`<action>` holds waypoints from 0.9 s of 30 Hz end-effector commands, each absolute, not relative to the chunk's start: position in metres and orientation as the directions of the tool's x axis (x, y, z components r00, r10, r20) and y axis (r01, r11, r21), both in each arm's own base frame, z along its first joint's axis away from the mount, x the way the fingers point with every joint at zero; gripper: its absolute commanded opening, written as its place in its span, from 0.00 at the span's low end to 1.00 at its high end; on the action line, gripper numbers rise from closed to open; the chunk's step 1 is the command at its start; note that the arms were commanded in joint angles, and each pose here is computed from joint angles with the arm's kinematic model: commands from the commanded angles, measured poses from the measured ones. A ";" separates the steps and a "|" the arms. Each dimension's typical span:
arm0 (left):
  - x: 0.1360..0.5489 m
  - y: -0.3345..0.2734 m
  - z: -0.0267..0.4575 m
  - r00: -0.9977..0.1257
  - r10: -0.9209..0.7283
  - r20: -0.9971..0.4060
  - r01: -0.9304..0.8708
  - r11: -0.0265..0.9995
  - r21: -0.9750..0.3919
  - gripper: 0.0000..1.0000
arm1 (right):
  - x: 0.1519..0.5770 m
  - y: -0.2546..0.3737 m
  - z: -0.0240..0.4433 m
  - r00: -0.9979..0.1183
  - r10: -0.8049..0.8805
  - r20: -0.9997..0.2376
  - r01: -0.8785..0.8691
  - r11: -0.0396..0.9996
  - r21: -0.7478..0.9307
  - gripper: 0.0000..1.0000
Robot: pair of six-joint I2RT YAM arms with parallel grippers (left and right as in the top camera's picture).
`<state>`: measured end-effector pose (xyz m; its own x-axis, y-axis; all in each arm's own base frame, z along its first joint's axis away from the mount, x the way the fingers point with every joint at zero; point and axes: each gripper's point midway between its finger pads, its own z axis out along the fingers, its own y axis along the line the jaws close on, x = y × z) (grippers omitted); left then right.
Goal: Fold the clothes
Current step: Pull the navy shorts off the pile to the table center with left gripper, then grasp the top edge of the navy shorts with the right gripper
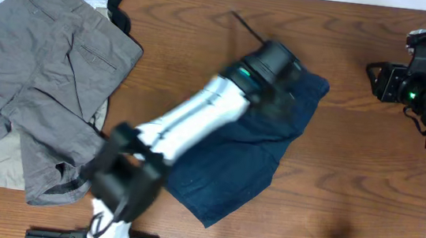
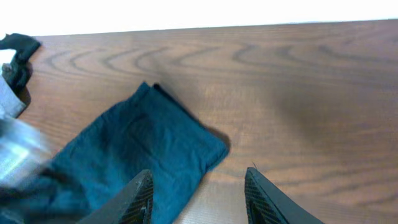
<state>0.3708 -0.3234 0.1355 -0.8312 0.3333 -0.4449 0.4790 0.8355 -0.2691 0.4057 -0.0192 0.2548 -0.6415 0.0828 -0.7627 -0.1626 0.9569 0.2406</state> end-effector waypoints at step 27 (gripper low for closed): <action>0.456 -0.093 0.157 -0.898 -0.073 -0.433 0.036 0.970 -0.240 0.78 | 0.547 0.192 0.078 -0.599 0.094 -0.795 -0.308 0.890 0.337 0.57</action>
